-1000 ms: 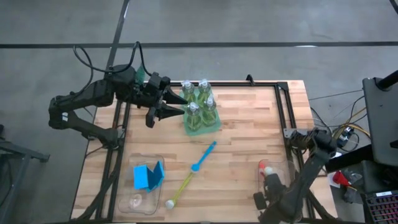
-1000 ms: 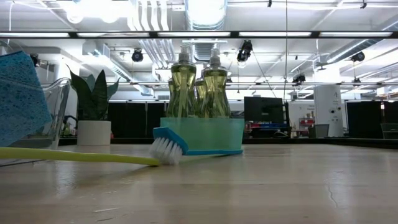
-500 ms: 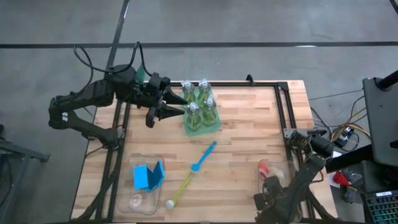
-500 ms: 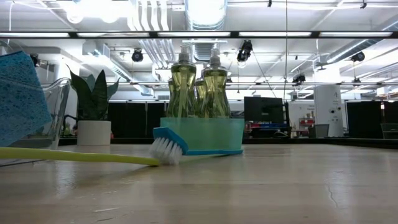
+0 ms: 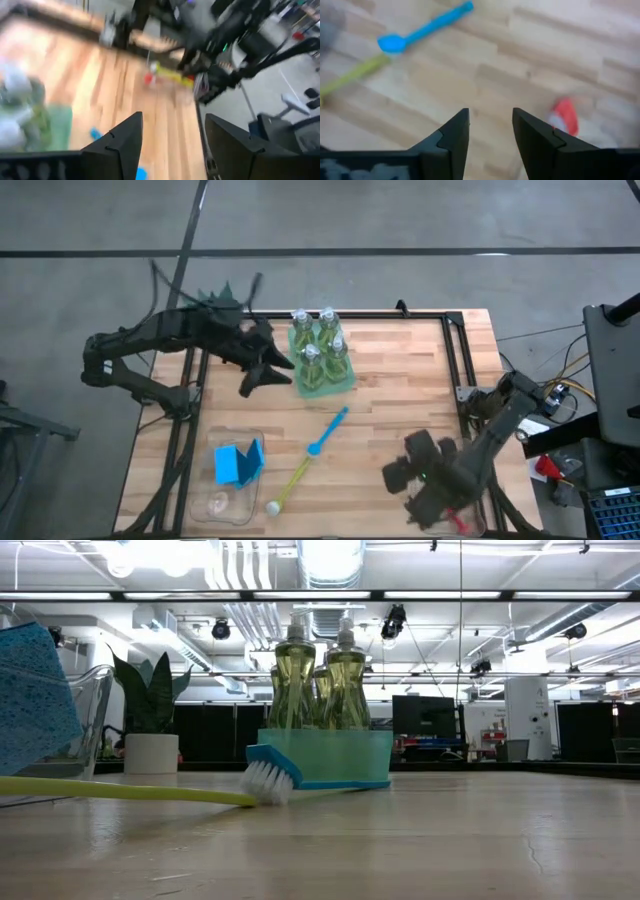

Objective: Pick & Place Kitchen Sink Supplies
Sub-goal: Put the blue dish brush into the right transparent bin

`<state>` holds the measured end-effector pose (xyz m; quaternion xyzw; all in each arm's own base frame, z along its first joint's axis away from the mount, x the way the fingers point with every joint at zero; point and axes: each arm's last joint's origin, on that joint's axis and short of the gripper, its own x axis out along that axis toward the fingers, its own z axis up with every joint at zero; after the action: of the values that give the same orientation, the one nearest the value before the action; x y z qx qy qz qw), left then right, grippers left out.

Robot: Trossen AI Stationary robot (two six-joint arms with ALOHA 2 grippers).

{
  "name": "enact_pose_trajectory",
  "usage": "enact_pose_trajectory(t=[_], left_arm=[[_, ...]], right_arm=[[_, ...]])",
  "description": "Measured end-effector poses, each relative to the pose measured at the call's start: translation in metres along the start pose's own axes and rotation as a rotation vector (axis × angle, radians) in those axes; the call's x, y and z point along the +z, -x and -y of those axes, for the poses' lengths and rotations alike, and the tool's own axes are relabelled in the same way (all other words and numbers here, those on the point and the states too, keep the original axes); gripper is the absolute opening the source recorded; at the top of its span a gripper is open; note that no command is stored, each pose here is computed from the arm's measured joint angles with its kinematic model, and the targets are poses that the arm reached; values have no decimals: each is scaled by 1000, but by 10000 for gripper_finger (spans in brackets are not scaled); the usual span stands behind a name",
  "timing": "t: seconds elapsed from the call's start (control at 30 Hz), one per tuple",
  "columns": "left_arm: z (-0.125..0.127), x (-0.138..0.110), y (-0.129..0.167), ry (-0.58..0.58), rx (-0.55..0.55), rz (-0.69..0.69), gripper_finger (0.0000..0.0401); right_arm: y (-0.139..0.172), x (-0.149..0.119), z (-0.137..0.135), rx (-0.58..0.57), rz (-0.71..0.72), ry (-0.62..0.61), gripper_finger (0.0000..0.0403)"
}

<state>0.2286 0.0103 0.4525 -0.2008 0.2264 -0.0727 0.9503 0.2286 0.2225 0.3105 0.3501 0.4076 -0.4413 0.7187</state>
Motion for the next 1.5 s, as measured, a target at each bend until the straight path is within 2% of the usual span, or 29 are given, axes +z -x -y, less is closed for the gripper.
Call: enact_pose_trajectory(t=[0.13,0.23,0.43,0.6,0.93,1.2,1.5], left_arm=[[-5,-13,-24,85,-14,-168,206],[-6,-28,-42,136,-19,-288,206],[-8,-56,-92,238,10,-396,206],[-12,-76,-133,336,46,-411,206],[-21,-113,-194,439,388,-407,206],[-24,-144,-241,490,454,-410,206],[-34,-176,-269,451,551,-478,206]], right_arm=[[-4,28,-7,7,39,7,133],[-2,46,-12,28,70,61,123],[18,84,-8,106,209,206,104],[44,112,7,172,322,284,88],[88,145,45,281,406,414,61],[102,158,69,324,425,460,52],[108,164,80,337,439,502,54]])
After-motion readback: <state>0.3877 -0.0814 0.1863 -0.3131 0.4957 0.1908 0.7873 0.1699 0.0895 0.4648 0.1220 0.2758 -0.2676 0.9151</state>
